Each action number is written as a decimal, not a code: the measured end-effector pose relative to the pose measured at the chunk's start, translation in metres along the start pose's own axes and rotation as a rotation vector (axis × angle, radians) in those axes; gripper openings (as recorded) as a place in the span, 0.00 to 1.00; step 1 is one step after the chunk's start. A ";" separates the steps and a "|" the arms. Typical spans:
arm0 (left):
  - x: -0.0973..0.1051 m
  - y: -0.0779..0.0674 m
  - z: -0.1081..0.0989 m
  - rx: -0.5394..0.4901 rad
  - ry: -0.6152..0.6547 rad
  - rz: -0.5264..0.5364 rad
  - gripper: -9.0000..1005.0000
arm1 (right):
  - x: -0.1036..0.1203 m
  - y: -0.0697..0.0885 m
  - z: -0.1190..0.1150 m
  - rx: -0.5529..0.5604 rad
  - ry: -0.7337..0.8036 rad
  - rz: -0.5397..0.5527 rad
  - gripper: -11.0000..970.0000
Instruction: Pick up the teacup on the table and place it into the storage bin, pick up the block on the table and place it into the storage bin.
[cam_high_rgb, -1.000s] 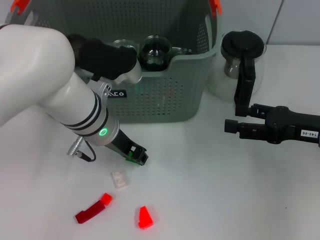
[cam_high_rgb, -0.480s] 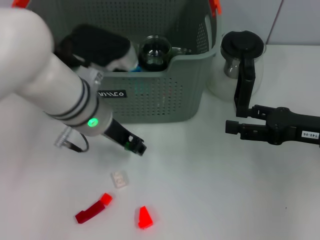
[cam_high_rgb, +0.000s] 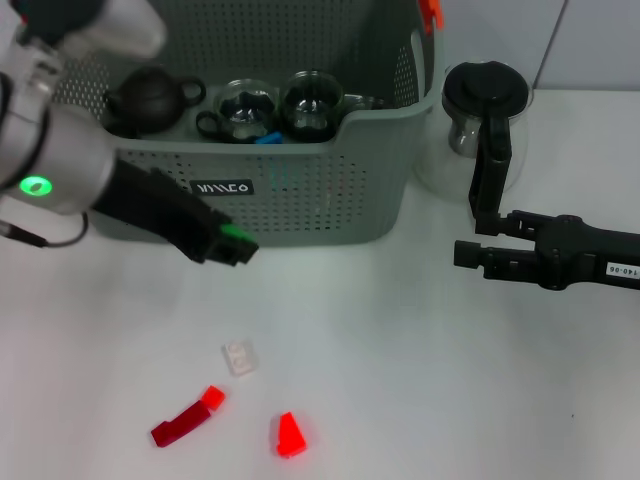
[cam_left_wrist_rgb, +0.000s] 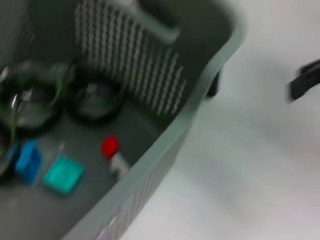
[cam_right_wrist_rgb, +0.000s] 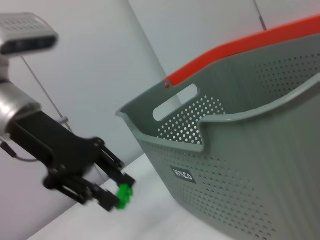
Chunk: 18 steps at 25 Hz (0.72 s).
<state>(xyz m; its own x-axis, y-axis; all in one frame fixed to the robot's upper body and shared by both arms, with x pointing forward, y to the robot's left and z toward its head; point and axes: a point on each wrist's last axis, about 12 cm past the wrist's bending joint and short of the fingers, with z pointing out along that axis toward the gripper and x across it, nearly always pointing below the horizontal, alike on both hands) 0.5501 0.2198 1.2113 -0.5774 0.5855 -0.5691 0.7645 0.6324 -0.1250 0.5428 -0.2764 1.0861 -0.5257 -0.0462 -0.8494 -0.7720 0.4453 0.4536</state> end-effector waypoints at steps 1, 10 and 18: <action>0.000 0.002 -0.006 0.022 -0.031 0.012 0.42 | 0.000 0.000 0.000 0.001 -0.001 0.000 0.91; -0.026 0.017 -0.050 0.091 -0.301 0.055 0.42 | 0.000 0.000 0.000 -0.002 -0.002 0.001 0.91; -0.078 0.046 -0.028 0.048 -0.415 0.000 0.42 | 0.001 0.002 0.002 -0.013 -0.006 0.003 0.91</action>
<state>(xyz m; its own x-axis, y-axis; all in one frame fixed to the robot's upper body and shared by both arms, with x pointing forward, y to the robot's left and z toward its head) 0.6225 0.2174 1.2729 -0.4208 0.3252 -0.8469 0.7824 0.6025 -0.1574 0.5413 -0.2733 1.0860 -0.5257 -0.0393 -0.8498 -0.7752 0.4336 0.4594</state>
